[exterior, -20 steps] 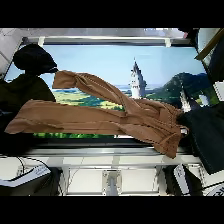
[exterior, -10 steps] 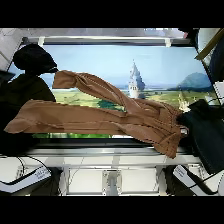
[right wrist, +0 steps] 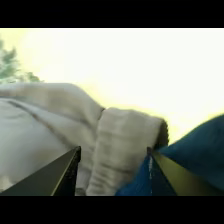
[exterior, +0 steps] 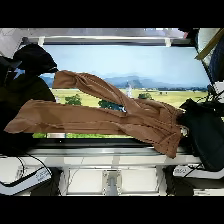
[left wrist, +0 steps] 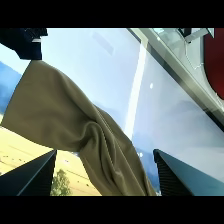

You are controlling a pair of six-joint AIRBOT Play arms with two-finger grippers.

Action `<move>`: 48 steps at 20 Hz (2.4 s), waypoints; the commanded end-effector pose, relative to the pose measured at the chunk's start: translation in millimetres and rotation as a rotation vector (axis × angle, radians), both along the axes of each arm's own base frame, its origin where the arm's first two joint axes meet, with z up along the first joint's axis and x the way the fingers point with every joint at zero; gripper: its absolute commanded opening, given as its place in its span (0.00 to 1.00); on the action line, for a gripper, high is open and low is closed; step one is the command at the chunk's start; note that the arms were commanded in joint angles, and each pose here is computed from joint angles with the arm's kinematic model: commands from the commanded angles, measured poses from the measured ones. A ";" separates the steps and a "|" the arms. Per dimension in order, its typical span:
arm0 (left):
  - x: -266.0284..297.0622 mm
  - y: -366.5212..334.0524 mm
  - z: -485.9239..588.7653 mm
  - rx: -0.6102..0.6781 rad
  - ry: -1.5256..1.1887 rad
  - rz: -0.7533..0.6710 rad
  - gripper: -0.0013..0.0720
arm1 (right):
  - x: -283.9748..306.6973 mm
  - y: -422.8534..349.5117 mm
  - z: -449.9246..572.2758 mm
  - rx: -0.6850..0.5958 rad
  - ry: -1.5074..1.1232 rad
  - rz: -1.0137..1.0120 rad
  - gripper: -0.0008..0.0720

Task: Fold the clothes and pants, and hang the long-sleeved shirts on hangers.

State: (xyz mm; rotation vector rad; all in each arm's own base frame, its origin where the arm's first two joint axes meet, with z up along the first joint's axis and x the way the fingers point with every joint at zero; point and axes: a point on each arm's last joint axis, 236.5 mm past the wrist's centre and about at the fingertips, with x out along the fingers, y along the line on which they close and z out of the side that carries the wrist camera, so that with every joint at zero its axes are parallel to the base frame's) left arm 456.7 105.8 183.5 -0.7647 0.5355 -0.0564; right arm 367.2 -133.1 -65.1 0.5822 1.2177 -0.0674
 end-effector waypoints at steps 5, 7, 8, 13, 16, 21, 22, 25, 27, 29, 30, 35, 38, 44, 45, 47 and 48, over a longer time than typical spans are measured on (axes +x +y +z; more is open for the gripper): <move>-0.4 -3.4 -1.5 -0.026 0.015 0.003 0.98 | -41.6 -33.6 -26.1 0.008 0.185 0.081 0.64; -0.4 -3.4 -1.5 -0.039 0.019 0.010 0.98 | -50.5 -17.7 -31.6 0.130 0.159 0.105 0.64; -0.6 -3.7 -1.6 -0.040 0.020 0.009 0.98 | -45.1 -12.5 -30.6 0.169 0.117 0.103 0.64; -2.8 -7.9 -3.5 -0.058 0.035 -0.002 0.98 | -12.9 -15.3 -25.2 0.160 -0.017 0.073 0.67; -2.8 -7.8 -3.6 -0.058 0.035 -0.002 0.98 | -3.9 -10.2 -18.2 0.184 -0.065 0.077 0.67; -2.8 -7.8 -3.6 -0.058 0.035 -0.002 0.97 | -2.3 -11.0 -19.8 0.182 -0.071 0.078 0.67; -2.8 -7.8 -3.6 -0.058 0.035 -0.002 0.97 | -2.7 -9.1 -23.0 0.187 -0.064 0.082 0.67; -2.9 -7.9 -3.6 -0.058 0.035 -0.003 0.97 | -4.4 7.5 -39.5 0.206 -0.015 0.132 0.67; -3.1 -8.4 -3.8 -0.058 0.037 -0.005 0.98 | -4.1 17.3 -48.1 0.204 0.009 0.167 0.67; -3.7 -9.3 -4.2 -0.060 0.039 -0.009 0.97 | -4.5 20.3 -50.0 0.197 0.018 0.183 0.62; -3.7 -9.3 -4.2 -0.060 0.039 -0.009 0.97 | -4.5 23.7 -48.1 0.211 0.014 0.190 0.59; -3.6 -9.2 -4.2 -0.059 0.039 -0.008 0.97 | 10.1 22.0 -25.4 0.201 -0.056 0.258 0.04; -3.6 -9.2 -4.2 -0.059 0.039 -0.008 0.97 | 45.1 11.3 6.3 0.182 -0.174 0.227 0.04; -4.4 -15.9 -20.1 0.013 0.090 -0.037 0.98 | 135.2 -19.7 55.9 -0.032 -0.375 0.057 0.04; -4.7 -20.0 -29.9 0.054 0.121 -0.056 0.98 | 152.4 -27.4 63.2 -0.069 -0.410 -0.025 0.04; -3.7 -26.4 -50.1 0.073 0.191 -0.060 0.98 | 171.5 -48.9 69.9 -0.103 -0.443 -0.226 0.04; -2.2 -28.0 -59.4 0.068 0.220 -0.057 0.98 | 175.8 -57.7 71.9 -0.100 -0.453 -0.309 0.04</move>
